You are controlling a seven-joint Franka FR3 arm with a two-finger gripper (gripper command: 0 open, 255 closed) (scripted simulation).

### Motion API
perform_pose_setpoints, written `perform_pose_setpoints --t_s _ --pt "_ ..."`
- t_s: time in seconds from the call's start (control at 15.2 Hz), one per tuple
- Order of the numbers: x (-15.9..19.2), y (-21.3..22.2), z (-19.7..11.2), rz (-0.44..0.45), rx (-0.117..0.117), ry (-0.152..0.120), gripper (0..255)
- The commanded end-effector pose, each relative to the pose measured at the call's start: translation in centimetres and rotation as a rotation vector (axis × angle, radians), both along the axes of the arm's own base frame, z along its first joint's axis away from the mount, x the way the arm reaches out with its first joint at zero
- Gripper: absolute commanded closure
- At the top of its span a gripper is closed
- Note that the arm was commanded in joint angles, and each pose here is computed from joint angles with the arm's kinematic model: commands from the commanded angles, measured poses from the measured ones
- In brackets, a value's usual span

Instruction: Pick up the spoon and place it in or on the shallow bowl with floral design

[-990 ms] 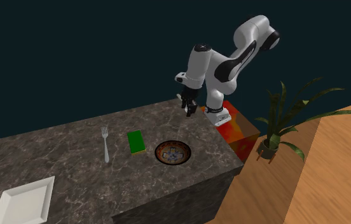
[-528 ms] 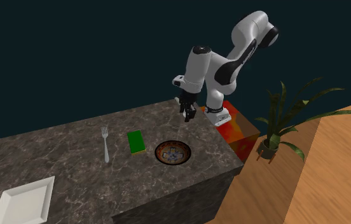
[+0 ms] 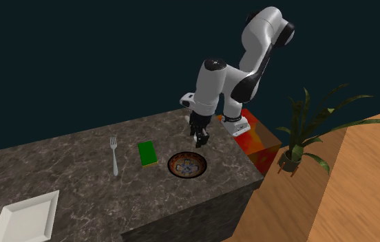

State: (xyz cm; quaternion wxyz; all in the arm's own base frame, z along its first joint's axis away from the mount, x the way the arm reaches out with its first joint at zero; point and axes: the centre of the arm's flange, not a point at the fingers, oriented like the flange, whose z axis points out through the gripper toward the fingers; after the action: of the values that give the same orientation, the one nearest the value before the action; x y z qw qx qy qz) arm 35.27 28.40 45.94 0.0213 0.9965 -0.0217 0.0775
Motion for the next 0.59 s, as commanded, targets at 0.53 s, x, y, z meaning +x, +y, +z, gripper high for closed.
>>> perform_pose_setpoints --t_s 0.53 --pt "7.1 11.1 -0.2 -0.001 0.003 0.0 255"
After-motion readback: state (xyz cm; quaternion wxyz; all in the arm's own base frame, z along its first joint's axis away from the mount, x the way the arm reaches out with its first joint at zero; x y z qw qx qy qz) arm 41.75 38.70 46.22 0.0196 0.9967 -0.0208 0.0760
